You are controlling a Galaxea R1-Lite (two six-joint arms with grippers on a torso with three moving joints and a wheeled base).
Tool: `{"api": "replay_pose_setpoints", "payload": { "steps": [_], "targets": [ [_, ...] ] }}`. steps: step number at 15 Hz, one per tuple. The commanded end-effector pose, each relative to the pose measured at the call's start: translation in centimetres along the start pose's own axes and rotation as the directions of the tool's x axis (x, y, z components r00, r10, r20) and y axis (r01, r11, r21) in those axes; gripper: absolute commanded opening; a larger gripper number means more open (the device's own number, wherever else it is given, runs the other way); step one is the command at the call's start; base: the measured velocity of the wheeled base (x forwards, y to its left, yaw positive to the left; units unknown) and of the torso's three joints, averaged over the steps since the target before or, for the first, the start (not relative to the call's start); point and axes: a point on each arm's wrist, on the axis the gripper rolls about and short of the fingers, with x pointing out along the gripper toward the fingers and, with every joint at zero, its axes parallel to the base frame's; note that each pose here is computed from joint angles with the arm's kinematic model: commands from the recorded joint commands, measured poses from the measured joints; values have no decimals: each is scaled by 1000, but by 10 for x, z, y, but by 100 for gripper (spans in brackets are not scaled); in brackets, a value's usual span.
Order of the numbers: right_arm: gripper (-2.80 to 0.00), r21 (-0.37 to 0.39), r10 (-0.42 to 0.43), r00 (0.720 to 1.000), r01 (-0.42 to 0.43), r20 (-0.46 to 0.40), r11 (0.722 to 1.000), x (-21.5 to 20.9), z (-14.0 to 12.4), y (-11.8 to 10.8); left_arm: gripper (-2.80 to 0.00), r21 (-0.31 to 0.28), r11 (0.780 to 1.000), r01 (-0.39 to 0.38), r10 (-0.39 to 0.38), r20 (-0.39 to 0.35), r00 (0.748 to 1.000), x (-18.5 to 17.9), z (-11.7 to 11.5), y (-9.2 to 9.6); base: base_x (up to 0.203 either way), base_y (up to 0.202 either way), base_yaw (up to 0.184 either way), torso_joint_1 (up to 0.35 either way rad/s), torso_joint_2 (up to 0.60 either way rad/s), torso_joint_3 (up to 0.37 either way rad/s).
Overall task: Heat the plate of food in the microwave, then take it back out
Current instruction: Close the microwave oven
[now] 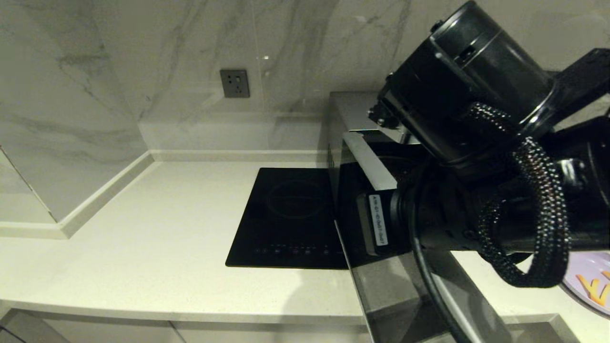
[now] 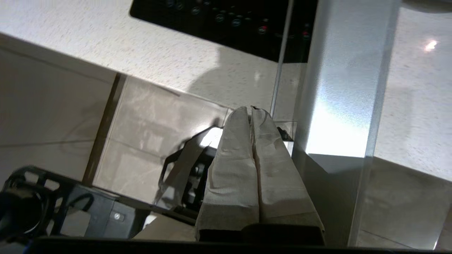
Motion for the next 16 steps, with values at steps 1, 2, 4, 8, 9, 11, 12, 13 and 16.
{"api": "replay_pose_setpoints", "payload": {
  "steps": [1, 2, 4, 8, 9, 11, 12, 13, 16],
  "targets": [
    [-280, 39, -43, 999, 42, 15, 998, -8, 2, -21, -280, -1, 1000, -1, 1, 1, 1000, 0, 0, 0, 0, 0, 0, 0, 0, 0],
    [-280, 47, -83, 997, 83, 4, 995, -5, -1, -29, -280, -1, 1000, -1, 1, 1, 1000, 0, 0, 0, 0, 0, 0, 0, 0, 0],
    [-280, 104, -178, 984, 179, -20, 978, 3, -10, -47, -280, -1, 1000, -1, 1, 1, 1000, 0, 0, 0, 0, 0, 0, 0, 0, 0],
    [-280, 280, -263, 964, 259, -23, 924, -3, -11, -83, -280, -1, 1000, -1, 1, 1, 1000, 0, 0, 0, 0, 0, 0, 0, 0, 0],
    [-280, 308, -278, 960, 270, -19, 912, -5, -10, -92, -280, -1, 1000, -1, 1, 1, 1000, 0, 0, 0, 0, 0, 0, 0, 0, 0],
    [-280, 364, -314, 949, 295, -7, 884, -6, -8, -108, -280, -1, 1000, -1, 1, 1, 1000, 0, 0, 0, 0, 0, 0, 0, 0, 0],
    [-280, 392, -335, 942, 309, -3, 866, -5, -7, -117, -280, -1, 1000, -1, 1, 1, 1000, 0, 0, 0, 0, 0, 0, 0, 0, 0],
    [-280, 422, -361, 933, 328, -3, 845, -3, -5, -127, -280, -1, 1000, -1, 1, 1, 1000, 0, 0, 0, 0, 0, 0, 0, 0, 0],
    [-280, 522, -456, 890, 398, -18, 754, 8, 3, -160, -280, -1, 1000, -1, 1, 1, 1000, 0, 0, 0, 0, 0, 0, 0, 0, 0]
  ]
}}
